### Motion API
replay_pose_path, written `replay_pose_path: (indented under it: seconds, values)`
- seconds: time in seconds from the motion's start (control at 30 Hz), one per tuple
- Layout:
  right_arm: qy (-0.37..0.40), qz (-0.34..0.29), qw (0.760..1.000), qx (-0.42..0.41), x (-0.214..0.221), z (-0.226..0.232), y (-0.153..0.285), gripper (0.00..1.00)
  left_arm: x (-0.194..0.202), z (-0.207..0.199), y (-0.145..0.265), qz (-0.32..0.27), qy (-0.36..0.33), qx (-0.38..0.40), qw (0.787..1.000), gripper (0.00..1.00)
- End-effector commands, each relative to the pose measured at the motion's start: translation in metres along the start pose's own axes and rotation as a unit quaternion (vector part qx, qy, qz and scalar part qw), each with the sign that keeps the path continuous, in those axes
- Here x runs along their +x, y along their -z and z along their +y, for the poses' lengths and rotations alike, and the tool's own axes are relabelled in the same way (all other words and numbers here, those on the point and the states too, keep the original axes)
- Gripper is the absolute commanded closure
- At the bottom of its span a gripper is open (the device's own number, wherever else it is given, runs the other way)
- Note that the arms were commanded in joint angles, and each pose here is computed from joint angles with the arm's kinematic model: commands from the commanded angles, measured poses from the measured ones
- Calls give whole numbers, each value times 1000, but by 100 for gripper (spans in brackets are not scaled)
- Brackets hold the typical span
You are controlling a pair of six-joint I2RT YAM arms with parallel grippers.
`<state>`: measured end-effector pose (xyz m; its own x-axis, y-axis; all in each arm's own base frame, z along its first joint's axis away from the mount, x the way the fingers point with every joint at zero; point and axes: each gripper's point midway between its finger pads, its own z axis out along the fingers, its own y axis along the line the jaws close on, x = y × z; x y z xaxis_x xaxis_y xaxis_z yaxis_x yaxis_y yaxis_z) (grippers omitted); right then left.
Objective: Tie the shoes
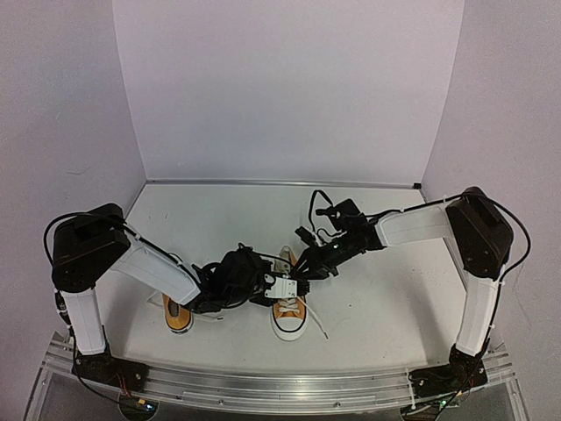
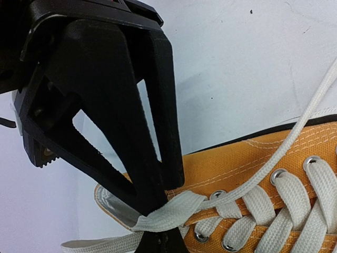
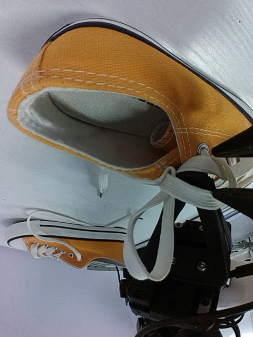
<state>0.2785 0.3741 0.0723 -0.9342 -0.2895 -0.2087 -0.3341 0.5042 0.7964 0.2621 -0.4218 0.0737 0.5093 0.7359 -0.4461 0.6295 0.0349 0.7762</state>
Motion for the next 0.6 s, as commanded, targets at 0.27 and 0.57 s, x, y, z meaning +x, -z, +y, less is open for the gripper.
replay_pose_path:
  seconds: [0.27,0.57]
  values:
    - [6,11,1000,-10,5,0,-12,82,-1,4,-6,0,2,-10,1000,100]
    - [10,3,1000,-4,1,1,-12,100,-2,5,-5,-2,2,-10,1000,100]
